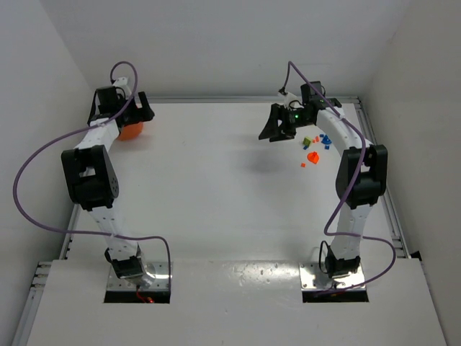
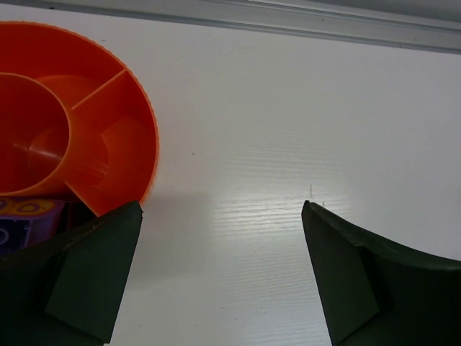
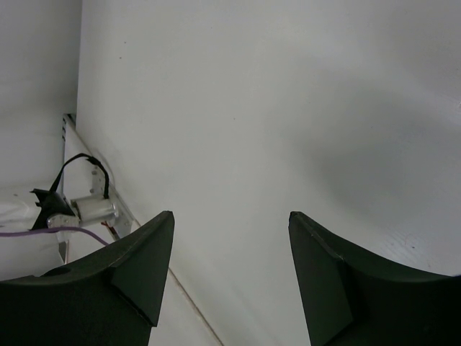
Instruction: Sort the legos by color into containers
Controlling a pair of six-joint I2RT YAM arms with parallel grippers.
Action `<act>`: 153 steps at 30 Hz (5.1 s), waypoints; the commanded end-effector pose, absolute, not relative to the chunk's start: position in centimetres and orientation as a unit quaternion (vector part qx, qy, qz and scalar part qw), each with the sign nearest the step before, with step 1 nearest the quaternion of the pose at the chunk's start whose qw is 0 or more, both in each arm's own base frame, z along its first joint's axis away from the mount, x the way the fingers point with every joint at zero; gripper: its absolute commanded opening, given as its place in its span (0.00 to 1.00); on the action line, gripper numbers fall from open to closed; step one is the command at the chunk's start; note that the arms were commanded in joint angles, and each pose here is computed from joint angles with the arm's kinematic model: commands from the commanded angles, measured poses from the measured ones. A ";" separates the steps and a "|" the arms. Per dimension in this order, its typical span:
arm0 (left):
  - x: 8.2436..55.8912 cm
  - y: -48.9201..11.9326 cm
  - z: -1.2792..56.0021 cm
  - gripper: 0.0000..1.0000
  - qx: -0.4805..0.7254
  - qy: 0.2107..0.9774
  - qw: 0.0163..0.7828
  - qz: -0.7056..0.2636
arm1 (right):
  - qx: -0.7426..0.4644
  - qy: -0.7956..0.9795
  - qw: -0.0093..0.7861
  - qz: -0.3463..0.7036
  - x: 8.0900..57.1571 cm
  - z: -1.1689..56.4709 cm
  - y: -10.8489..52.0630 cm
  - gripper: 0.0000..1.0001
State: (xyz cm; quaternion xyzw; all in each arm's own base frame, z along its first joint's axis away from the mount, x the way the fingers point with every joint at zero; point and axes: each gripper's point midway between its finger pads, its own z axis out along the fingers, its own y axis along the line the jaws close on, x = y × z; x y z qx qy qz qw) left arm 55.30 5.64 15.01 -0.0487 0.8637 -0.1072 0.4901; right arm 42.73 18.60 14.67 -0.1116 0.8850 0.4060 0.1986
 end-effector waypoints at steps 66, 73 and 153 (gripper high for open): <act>54.3 13.2 16.2 0.99 -0.064 0.866 0.496 0.003 | -0.126 0.882 0.207 0.404 42.9 14.6 18.8 0.66; 54.0 11.9 17.6 0.99 -0.044 0.855 0.515 -0.022 | -0.126 0.882 0.207 0.404 42.9 14.6 18.8 0.66; 39.9 -4.4 24.8 0.99 0.140 0.828 0.516 -0.166 | -0.077 0.973 0.186 0.109 43.7 5.2 6.4 0.64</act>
